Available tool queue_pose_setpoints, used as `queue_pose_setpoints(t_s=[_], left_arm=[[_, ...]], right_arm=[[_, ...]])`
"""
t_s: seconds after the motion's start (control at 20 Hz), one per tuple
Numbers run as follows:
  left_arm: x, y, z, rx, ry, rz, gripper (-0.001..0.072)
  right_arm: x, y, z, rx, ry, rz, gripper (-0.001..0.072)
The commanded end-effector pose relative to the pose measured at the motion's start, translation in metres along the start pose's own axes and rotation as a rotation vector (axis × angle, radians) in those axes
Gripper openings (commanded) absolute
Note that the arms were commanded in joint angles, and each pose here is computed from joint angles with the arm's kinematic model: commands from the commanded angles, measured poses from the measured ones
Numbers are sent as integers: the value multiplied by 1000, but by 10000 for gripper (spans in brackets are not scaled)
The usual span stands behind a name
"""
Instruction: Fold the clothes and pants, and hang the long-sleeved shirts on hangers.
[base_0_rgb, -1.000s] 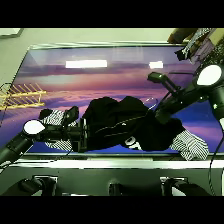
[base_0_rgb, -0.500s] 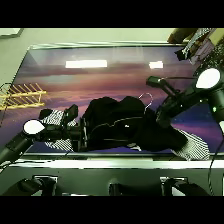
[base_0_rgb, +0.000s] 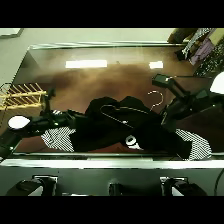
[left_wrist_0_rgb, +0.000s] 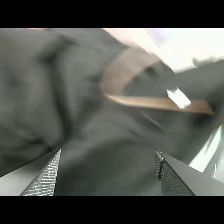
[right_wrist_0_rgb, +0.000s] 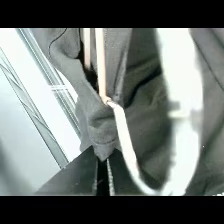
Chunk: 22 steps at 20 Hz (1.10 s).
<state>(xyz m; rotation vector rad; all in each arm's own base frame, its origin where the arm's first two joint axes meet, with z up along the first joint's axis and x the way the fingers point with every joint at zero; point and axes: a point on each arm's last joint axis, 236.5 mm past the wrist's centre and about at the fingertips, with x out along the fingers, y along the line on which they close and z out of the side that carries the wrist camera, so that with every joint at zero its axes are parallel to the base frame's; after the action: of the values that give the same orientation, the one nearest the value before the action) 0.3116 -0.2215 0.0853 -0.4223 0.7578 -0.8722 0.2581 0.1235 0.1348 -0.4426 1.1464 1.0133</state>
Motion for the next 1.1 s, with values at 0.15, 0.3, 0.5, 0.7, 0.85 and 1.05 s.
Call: queue_pose_setpoints(t_s=[0.15,0.3,0.5,0.7,0.85,1.05], left_arm=[[-14,29,14,-300,-67,81,677],[19,8,-12,-276,9,146,676],[59,-38,-15,-186,5,207,675],[95,-61,-20,-116,94,274,675],[116,-60,-12,-149,142,313,664],[140,-56,-14,-151,222,347,664]], right_arm=[[-8,-9,-6,99,8,-81,24],[-9,-17,-1,197,-23,-110,24],[-9,-17,-1,221,-24,-109,24],[-9,-17,-1,239,-24,-109,25],[-9,-17,-1,239,-25,-110,25],[-9,-17,-1,238,-25,-110,25]])
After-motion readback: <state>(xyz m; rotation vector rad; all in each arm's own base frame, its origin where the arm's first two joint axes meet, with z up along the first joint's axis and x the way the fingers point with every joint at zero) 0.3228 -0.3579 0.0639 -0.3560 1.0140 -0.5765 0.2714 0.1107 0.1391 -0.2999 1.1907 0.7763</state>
